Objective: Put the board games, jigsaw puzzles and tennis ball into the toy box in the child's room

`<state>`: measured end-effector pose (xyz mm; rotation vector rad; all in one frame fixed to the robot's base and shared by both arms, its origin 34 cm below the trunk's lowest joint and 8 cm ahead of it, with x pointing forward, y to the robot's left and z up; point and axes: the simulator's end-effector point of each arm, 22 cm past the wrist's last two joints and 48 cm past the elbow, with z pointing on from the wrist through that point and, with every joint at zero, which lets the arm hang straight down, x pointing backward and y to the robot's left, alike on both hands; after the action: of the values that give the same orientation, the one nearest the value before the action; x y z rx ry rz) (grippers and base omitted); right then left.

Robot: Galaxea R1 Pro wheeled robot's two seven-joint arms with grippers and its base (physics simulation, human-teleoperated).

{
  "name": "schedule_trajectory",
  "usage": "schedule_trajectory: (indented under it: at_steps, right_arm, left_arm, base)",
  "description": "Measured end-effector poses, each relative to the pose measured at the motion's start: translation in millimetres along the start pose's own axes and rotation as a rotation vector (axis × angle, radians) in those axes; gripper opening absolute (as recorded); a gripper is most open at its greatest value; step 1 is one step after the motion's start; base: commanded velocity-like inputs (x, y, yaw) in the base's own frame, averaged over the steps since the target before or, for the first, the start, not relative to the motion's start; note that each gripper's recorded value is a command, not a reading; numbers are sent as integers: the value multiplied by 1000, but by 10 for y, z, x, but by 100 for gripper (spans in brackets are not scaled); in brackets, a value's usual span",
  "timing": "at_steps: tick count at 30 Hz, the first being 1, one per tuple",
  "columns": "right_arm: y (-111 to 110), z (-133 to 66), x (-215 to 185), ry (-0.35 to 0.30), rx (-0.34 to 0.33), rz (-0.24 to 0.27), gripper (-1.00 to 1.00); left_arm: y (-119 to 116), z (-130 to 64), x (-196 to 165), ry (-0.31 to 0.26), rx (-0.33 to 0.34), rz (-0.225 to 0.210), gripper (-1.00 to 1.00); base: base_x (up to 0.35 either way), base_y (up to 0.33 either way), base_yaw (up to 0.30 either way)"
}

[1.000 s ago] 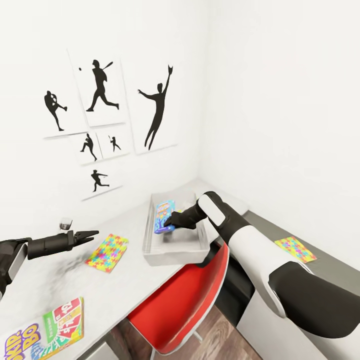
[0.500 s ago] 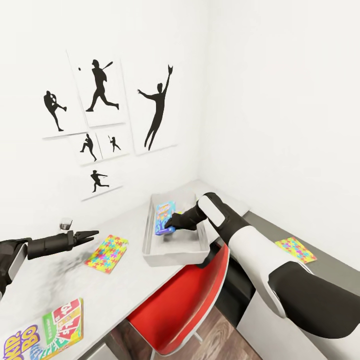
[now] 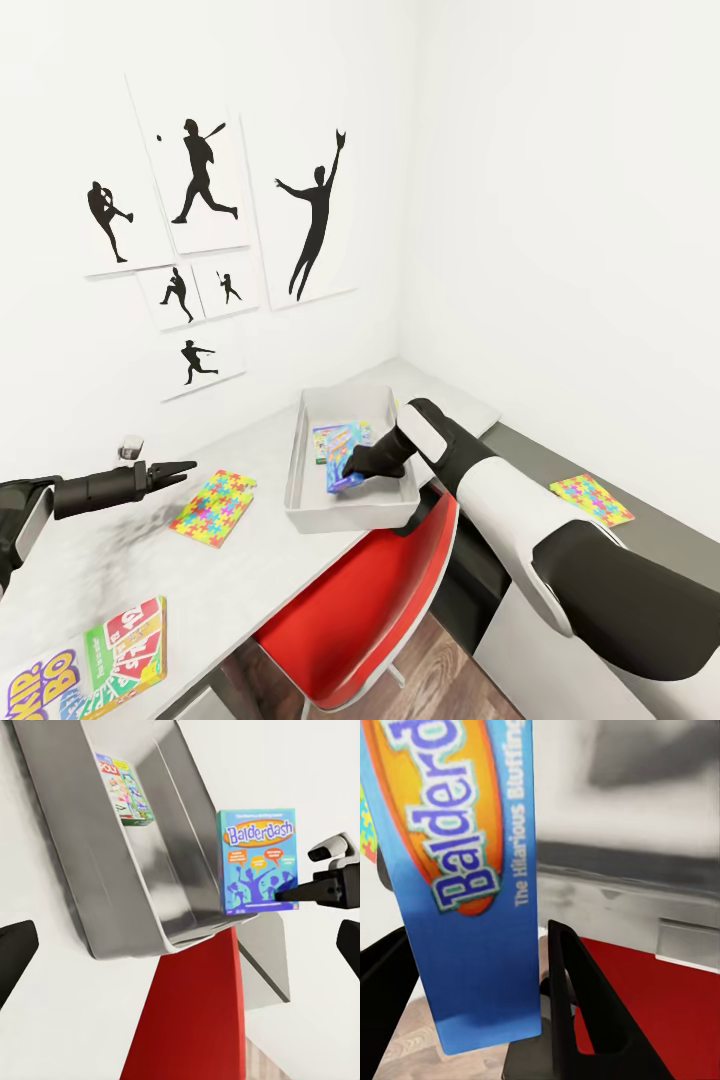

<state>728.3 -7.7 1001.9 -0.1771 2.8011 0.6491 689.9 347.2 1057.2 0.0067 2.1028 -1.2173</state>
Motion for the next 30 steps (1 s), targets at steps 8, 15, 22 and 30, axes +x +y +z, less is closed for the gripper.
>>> schedule_trajectory:
  at_steps: [8, 15, 22, 30]
  right_arm:
    - [-10, 8, 16, 3, 2, 1, -100]
    - [-12, 12, 18, 4, 3, 1, -100]
    - [-14, 12, 17, 4, 4, 0, -100]
    - [-5, 14, 21, 3, 2, -2, -100]
  left_arm:
    - [-1, -3, 3, 1, 0, -3, 100]
    - [0, 0, 3, 0, 1, -1, 100]
    - [-2, 8, 10, 2, 1, -1, 100]
    - [-1, 7, 13, 3, 1, -5, 100]
  base:
    - [51, 12, 0]
    - [63, 9, 0]
    - [3, 0, 0]
    - [13, -40, 0]
